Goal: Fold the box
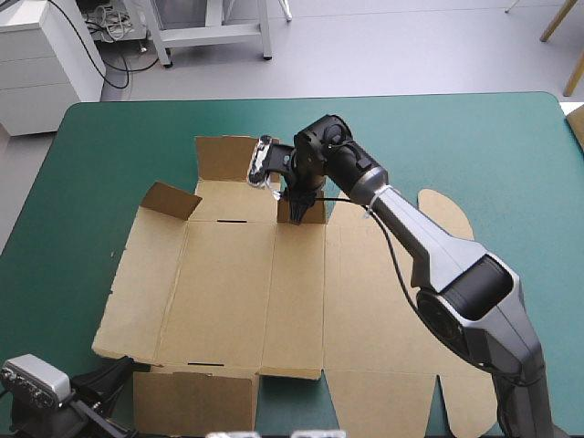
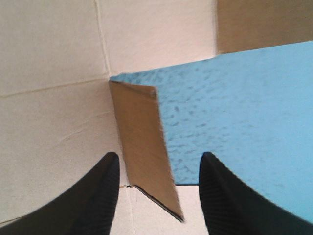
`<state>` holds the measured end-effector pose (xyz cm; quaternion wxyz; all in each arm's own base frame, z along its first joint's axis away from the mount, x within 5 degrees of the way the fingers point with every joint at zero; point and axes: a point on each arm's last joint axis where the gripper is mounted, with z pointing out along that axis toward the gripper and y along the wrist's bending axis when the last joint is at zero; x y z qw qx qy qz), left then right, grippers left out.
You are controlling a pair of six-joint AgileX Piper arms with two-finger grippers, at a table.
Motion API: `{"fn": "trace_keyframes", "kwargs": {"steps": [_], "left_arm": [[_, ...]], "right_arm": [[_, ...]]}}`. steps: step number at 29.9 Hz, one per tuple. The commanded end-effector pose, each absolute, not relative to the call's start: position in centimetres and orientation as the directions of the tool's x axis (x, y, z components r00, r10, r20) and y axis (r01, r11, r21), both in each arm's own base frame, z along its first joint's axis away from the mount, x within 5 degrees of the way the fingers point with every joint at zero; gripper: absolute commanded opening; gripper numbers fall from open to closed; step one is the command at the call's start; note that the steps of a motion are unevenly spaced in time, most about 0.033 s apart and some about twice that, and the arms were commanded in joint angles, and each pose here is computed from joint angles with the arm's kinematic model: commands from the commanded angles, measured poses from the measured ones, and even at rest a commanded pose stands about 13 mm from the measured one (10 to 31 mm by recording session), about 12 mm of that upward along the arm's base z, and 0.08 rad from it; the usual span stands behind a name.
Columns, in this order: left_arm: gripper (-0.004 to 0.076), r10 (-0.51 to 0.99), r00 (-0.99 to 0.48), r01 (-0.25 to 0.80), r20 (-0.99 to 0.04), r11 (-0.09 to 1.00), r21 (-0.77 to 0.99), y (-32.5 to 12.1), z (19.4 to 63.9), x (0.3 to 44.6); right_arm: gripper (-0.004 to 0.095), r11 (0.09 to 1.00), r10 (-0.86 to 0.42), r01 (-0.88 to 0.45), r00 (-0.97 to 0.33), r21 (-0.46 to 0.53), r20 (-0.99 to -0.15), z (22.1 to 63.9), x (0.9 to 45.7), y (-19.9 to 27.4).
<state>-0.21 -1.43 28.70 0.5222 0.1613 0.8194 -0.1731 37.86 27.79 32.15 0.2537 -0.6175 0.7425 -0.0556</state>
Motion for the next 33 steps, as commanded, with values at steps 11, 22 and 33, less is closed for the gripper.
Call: {"fn": "trace_keyframes", "kwargs": {"steps": [11,22,33], "left_arm": [[-0.0008,0.038,-0.344,0.456,-0.938,0.88,-0.131,-1.6,29.9,0.0],[-0.0008,0.038,-0.344,0.456,-0.938,0.88,-0.131,-1.6,29.9,0.0],[-0.0008,0.038,-0.344,0.456,-0.938,0.88,-0.131,-1.6,29.9,0.0]], "right_arm": [[0.0436,0.614,-0.704,-0.655,-0.203,-0.44,-0.681,48.7,30.9,19.8],[-0.002,0.725,-0.611,-0.597,-0.326,-0.344,-0.722,49.6,24.2,13.8],[-0.002,0.792,-0.524,-0.561,-0.424,-0.239,-0.739,43.8,17.1,9.4]]}}
